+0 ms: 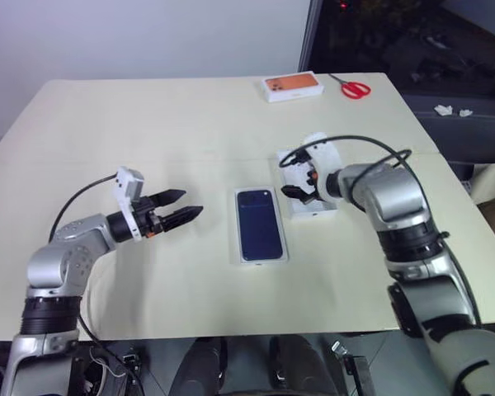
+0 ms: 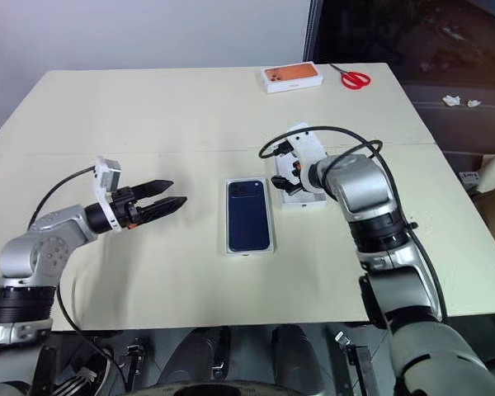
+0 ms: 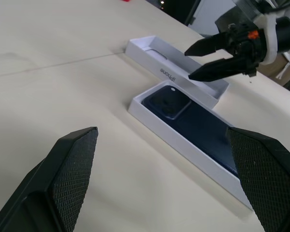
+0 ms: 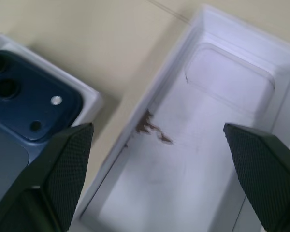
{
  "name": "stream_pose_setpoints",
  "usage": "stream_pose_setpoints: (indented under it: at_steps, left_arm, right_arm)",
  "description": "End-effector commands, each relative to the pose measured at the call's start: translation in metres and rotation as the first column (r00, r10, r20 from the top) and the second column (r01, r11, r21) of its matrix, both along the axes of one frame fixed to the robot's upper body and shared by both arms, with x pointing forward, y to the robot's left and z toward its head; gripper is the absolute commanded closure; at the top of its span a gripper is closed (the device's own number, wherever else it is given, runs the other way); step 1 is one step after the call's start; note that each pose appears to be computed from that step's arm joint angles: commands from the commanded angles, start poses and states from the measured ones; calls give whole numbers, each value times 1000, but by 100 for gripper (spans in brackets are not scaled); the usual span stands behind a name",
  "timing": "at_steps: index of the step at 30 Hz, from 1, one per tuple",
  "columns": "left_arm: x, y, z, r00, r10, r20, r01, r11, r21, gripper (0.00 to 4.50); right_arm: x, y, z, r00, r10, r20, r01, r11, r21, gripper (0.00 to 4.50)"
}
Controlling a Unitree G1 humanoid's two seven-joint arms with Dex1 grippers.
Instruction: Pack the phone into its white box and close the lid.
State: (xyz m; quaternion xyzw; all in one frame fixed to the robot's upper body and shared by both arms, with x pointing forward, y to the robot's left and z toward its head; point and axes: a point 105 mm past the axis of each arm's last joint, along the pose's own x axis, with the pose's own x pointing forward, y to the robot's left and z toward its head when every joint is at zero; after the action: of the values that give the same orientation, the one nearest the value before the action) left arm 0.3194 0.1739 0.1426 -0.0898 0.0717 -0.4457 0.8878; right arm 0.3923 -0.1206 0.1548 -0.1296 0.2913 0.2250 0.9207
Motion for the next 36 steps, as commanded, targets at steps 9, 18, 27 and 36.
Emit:
stream_pose_setpoints:
  at_steps: [9, 18, 27, 36]
  left_arm:
    - [-6, -6, 8, 999, 36, 32, -34, 999, -43, 4]
    - [-6, -12, 7, 999, 45, 9, -44, 996, -76, 4]
    - [-3, -11, 8, 998, 59, 3, -59, 995, -83, 0]
    - [-2, -11, 9, 998, 65, -4, -65, 994, -88, 0]
  right_arm:
    - [-20, 11, -8, 962, -35, -272, 37, 999, 1, 0]
    - [-11, 9, -5, 963, -118, -243, 109, 993, -50, 0]
    - [-6, 16, -5, 966, -166, -199, 160, 986, -46, 227]
    - [-1, 12, 0, 967, -215, -137, 212, 977, -37, 444]
